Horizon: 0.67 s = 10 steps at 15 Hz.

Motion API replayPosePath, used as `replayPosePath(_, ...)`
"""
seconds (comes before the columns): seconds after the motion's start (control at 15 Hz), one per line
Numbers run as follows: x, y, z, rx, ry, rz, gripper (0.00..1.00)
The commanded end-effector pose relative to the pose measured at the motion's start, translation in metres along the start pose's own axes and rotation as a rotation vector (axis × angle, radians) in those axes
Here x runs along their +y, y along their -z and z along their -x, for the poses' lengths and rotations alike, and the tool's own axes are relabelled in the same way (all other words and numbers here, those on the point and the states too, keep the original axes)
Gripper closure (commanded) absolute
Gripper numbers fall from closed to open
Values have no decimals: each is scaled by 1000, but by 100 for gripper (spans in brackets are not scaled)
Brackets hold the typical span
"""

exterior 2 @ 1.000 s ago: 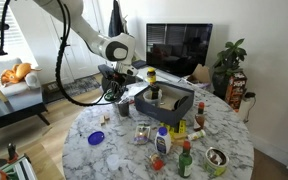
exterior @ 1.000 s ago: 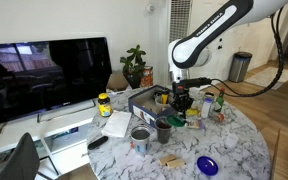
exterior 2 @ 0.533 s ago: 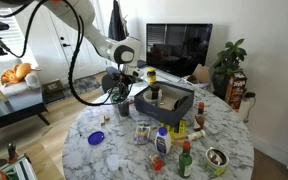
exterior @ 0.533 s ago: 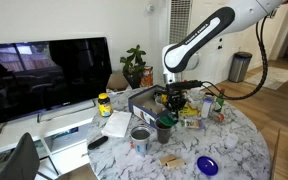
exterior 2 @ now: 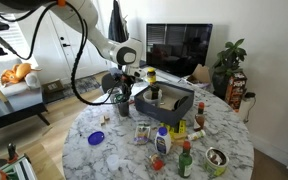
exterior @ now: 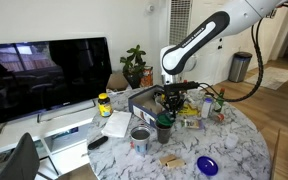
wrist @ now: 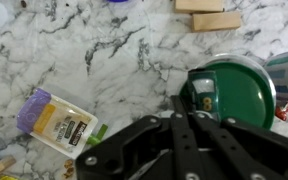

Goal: Put the green lid on the table then place the black remote control on the green lid, put the green lid on top of the silver cup on the right.

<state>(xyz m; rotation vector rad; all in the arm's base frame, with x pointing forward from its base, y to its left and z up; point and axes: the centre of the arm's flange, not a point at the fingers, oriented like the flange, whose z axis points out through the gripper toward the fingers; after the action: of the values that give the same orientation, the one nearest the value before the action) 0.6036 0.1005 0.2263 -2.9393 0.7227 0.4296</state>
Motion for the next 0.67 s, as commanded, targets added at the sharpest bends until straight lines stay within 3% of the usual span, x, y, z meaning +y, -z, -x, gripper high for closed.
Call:
replayPosePath(0.0, -9, -13, 2, 37, -29, 32, 100)
replayPosePath(0.6, -1, -10, 4, 77, -84, 50, 100)
